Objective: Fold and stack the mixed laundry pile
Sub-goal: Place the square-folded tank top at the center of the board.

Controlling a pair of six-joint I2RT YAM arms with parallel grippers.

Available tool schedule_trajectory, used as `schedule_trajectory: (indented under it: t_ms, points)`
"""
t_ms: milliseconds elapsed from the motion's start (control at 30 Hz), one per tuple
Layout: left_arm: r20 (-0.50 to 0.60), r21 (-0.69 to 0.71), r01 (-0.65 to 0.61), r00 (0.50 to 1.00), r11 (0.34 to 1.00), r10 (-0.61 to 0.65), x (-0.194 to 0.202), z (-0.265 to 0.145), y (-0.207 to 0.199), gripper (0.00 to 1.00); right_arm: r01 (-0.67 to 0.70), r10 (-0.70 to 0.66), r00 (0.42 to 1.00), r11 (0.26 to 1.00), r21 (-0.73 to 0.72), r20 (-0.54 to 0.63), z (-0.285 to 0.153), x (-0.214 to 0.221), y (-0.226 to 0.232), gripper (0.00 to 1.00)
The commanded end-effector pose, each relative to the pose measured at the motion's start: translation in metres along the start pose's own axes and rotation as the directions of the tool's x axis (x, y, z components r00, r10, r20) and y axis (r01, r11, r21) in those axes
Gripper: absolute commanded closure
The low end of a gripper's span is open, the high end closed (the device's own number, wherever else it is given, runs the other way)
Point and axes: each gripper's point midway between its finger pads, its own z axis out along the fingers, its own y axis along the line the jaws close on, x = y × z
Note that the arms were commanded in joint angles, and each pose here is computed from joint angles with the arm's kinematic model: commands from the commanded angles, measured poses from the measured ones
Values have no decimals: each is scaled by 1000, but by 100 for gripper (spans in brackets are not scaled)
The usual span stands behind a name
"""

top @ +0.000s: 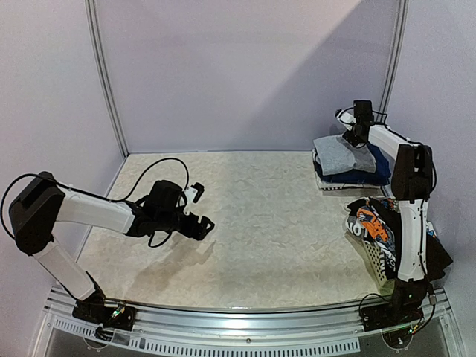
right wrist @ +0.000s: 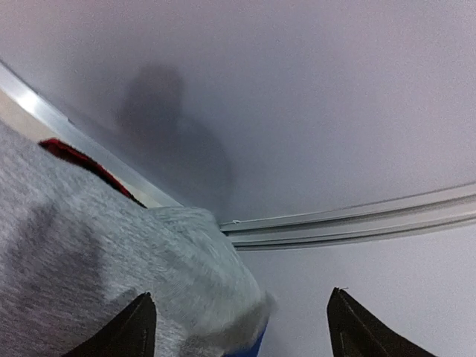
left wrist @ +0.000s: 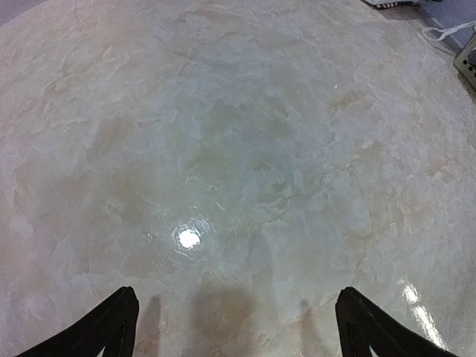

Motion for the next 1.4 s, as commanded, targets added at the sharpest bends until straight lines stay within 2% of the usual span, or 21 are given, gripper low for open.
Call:
schedule_trajectory:
  t_ms: [0, 133, 233, 300, 367, 500, 567, 600, 667, 700, 800, 900, 967, 1167, 1367]
  points:
    - [4, 14, -13, 1000, 1000, 13, -4, -1, -7, 6, -169, 164, 983, 985, 45, 85, -35, -21, -45, 15]
    - [7, 25, -1, 1000, 1000, 1, -6, -2, -9, 6, -279, 275, 959, 958, 65, 63, -69, -25, -68, 5]
    - [-3, 24, 7, 1000, 1000, -7, -7, -1, -10, 6, -421, 421, 907, 906, 39, 0, -95, -14, -70, 1]
    - [-1, 22, 14, 1000, 1000, -14, -8, -2, -10, 6, -555, 553, 831, 831, -34, -57, -111, -6, -57, 1]
    - [-5, 20, 20, 1000, 1000, -20, -9, -2, -10, 6, -691, 680, 722, 717, -91, -128, -127, 4, -38, 1]
    - [-7, 28, 14, 1000, 1000, -14, -11, -7, -15, 6, -837, 810, 543, 501, -218, -223, -158, 22, 11, 1]
    - [-5, 30, 9, 1000, 999, -9, -11, -9, -18, 6, -884, 850, 459, 408, -230, -257, -179, 42, 26, 1]
    - [-7, 30, 9, 1000, 1000, -9, -10, -9, -19, 6, -914, 873, 394, 342, -217, -288, -183, 54, 36, 1]
    - [-11, 35, 3, 1000, 999, -3, -8, -10, -22, 6, -945, 899, 300, 233, -230, -321, -194, 66, 48, 1]
    - [-14, 35, -1, 1000, 999, 1, -7, -11, -23, 6, -946, 903, 272, 188, -265, -333, -201, 65, 53, 1]
    - [-16, 43, -9, 1000, 999, 10, -6, -12, -29, 6, -963, 905, 153, 47, -265, -396, -195, 84, 57, 1]
    - [-15, 54, -18, 1000, 998, 19, -6, -14, -34, 6, -960, 899, 36, -90, -265, -437, -183, 100, 56, 10]
    - [-8, 29, -25, 1000, 999, 25, -8, -16, -33, 6, -955, 897, -18, -146, -258, -442, -175, 108, 52, 14]
    - [-7, 16, -34, 999, 999, 34, -8, -19, -36, 6, -941, 893, -88, -219, -256, -442, -154, 119, 44, 22]
    - [-11, 4, -41, 999, 999, 41, -6, -21, -37, 6, -935, 884, -117, -252, -251, -453, -139, 122, 47, 30]
